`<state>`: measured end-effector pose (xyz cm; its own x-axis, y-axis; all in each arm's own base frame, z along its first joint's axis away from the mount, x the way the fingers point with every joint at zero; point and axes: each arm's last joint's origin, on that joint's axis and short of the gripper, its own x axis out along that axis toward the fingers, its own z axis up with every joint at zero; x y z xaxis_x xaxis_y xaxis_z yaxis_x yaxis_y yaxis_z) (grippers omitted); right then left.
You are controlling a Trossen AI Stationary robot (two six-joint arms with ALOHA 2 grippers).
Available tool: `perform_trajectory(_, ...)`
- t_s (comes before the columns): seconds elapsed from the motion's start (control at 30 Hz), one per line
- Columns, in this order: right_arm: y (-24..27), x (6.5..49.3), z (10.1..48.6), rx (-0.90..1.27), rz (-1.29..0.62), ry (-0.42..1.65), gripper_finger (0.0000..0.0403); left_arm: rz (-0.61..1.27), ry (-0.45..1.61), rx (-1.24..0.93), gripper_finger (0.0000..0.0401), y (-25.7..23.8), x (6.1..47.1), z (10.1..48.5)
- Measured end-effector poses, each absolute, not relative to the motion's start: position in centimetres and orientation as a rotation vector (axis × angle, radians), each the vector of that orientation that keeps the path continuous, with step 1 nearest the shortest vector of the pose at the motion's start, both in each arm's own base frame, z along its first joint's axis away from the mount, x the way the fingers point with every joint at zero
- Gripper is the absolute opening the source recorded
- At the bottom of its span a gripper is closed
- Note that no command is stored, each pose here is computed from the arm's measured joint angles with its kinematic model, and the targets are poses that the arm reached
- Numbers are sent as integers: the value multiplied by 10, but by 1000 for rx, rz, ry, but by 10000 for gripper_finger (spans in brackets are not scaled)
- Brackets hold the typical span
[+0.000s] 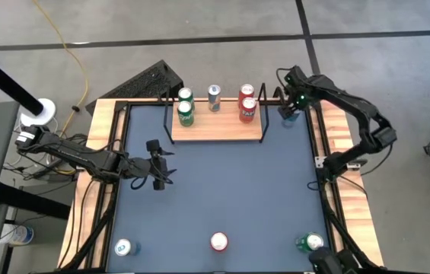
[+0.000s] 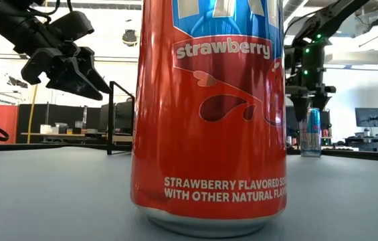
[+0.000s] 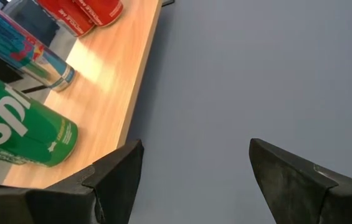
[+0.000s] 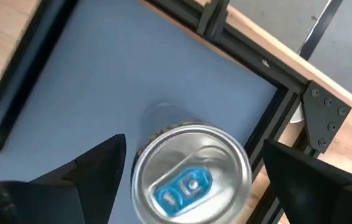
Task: Place canned beverage on shelf
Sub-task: Put the top blue soda can on the shelf aligned with the other blue soda can
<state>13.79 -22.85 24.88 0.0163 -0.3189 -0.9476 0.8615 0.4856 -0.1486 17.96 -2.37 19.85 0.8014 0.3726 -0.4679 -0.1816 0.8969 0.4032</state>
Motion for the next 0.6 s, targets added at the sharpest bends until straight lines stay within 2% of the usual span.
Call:
perform_trajectory(0.23, -233, 138, 241, 581, -996, 1261, 336, 291, 570, 353, 282, -24, 180, 198)
perform_trajectory(0.6, -223, 132, 253, 599, -999, 1271, 218, 292, 570, 352, 282, -24, 180, 198)
